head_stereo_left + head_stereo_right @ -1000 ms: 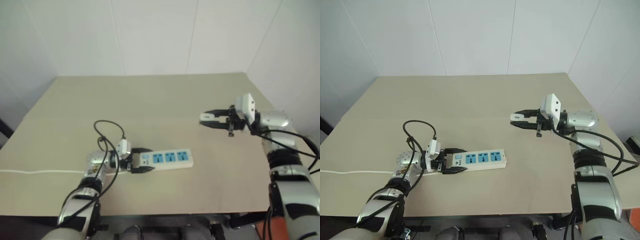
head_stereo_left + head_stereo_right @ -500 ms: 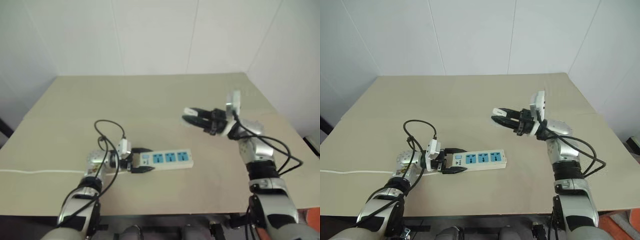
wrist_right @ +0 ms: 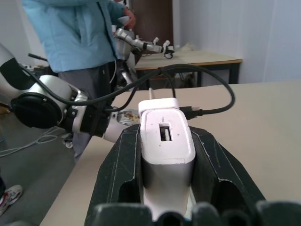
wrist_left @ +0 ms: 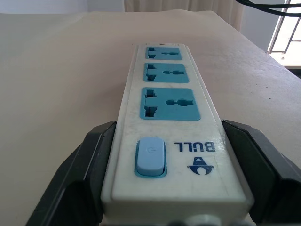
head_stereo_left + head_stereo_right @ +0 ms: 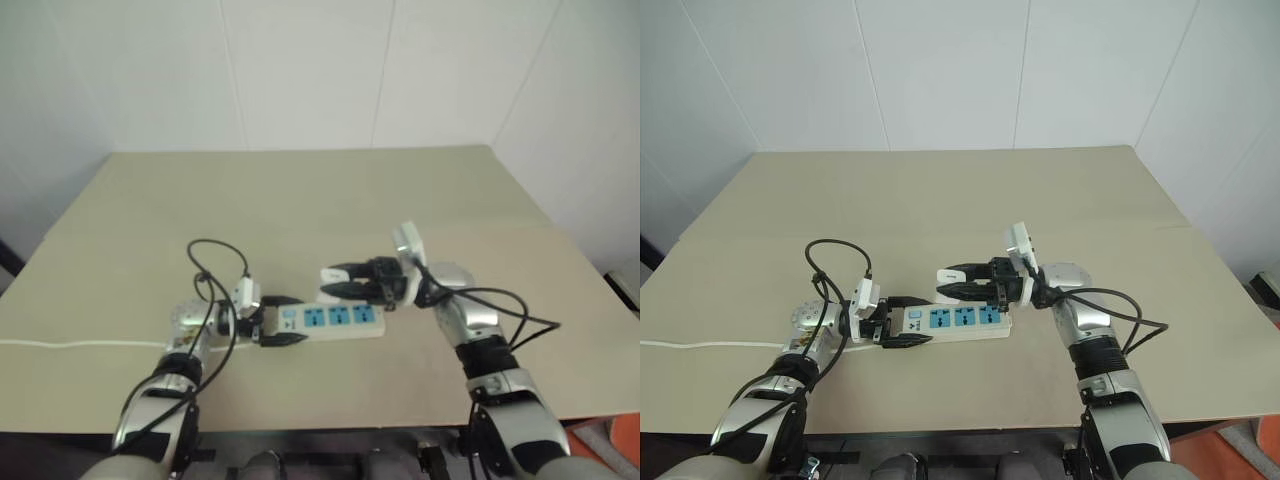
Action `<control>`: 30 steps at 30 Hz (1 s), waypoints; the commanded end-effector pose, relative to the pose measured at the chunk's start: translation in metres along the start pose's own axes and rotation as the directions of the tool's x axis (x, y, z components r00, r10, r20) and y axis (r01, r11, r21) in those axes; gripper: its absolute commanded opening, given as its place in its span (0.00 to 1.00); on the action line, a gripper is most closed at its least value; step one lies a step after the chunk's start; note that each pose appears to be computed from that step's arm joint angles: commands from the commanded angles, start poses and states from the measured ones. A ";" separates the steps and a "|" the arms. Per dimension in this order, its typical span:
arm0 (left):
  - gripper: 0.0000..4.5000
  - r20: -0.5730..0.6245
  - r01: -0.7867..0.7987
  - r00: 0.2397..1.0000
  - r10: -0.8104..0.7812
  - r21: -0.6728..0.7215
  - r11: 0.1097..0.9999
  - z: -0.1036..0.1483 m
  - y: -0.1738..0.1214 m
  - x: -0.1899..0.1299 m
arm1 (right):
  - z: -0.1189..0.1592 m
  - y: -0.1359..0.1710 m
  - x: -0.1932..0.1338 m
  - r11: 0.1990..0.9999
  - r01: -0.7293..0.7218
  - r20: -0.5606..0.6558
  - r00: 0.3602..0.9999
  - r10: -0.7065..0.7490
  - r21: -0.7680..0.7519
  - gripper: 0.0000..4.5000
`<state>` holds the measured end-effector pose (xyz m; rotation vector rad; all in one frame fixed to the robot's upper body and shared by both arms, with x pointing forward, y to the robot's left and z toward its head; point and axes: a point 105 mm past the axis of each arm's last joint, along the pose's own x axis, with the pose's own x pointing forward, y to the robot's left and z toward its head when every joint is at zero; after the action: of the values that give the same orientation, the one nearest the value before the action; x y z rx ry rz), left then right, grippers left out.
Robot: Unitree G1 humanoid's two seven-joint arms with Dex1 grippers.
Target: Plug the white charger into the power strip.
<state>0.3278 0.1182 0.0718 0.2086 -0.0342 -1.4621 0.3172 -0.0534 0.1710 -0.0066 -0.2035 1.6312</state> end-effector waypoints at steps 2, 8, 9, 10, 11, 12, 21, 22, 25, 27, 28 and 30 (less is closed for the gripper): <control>0.73 -0.024 0.021 0.999 -0.022 -0.046 0.999 -0.009 -0.006 -0.004 | -0.002 0.000 0.008 0.998 -0.039 -0.005 0.999 0.039 -0.052 0.25; 0.73 -0.054 0.032 0.998 -0.035 -0.060 0.998 -0.011 -0.006 -0.004 | -0.008 -0.009 0.016 0.997 -0.048 -0.023 0.999 0.047 -0.056 0.25; 0.73 -0.055 0.033 0.998 -0.036 -0.061 0.998 -0.011 -0.006 -0.004 | -0.009 -0.011 0.017 0.997 -0.049 -0.028 0.998 0.048 -0.056 0.25; 0.73 -0.056 0.033 0.998 -0.037 -0.061 0.998 -0.011 -0.005 -0.004 | -0.009 -0.012 0.017 0.997 -0.052 -0.032 0.998 0.050 -0.057 0.25; 0.73 -0.057 0.033 0.998 -0.037 -0.060 0.998 -0.011 -0.005 -0.003 | -0.011 -0.013 0.017 0.996 -0.055 -0.043 0.998 0.052 -0.063 0.25; 0.73 -0.059 0.034 0.998 -0.037 -0.059 0.998 -0.011 -0.005 -0.003 | -0.012 -0.014 0.017 0.996 -0.057 -0.049 0.997 0.054 -0.068 0.25; 0.73 -0.063 0.034 0.997 -0.038 -0.062 0.997 -0.010 -0.003 0.002 | -0.025 -0.024 0.017 0.997 -0.016 -0.093 0.996 0.010 -0.069 0.25; 0.73 -0.063 0.035 0.997 -0.039 -0.064 0.997 -0.011 -0.004 0.002 | -0.027 -0.025 0.017 0.998 -0.010 -0.094 0.996 0.004 -0.066 0.25; 0.73 -0.063 0.035 0.997 -0.039 -0.071 0.997 -0.012 -0.005 0.002 | -0.029 -0.026 0.016 0.998 -0.001 -0.094 0.996 -0.005 -0.067 0.25; 0.73 -0.063 0.032 0.997 -0.036 -0.074 0.997 -0.012 -0.005 0.001 | -0.030 -0.025 0.016 0.997 -0.006 -0.102 0.995 -0.002 -0.076 0.25; 0.73 -0.063 0.031 0.997 -0.036 -0.074 0.997 -0.012 -0.005 0.001 | -0.031 -0.025 0.016 0.997 -0.006 -0.105 0.995 -0.002 -0.077 0.25; 0.73 -0.063 0.028 0.997 -0.033 -0.074 0.997 -0.012 -0.004 0.002 | -0.032 -0.026 0.015 0.997 0.000 -0.110 0.994 -0.009 -0.083 0.25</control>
<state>0.3302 0.1155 0.0709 0.2006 0.0145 -1.4815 0.3427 -0.0339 0.1310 -0.1290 -0.1227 1.6192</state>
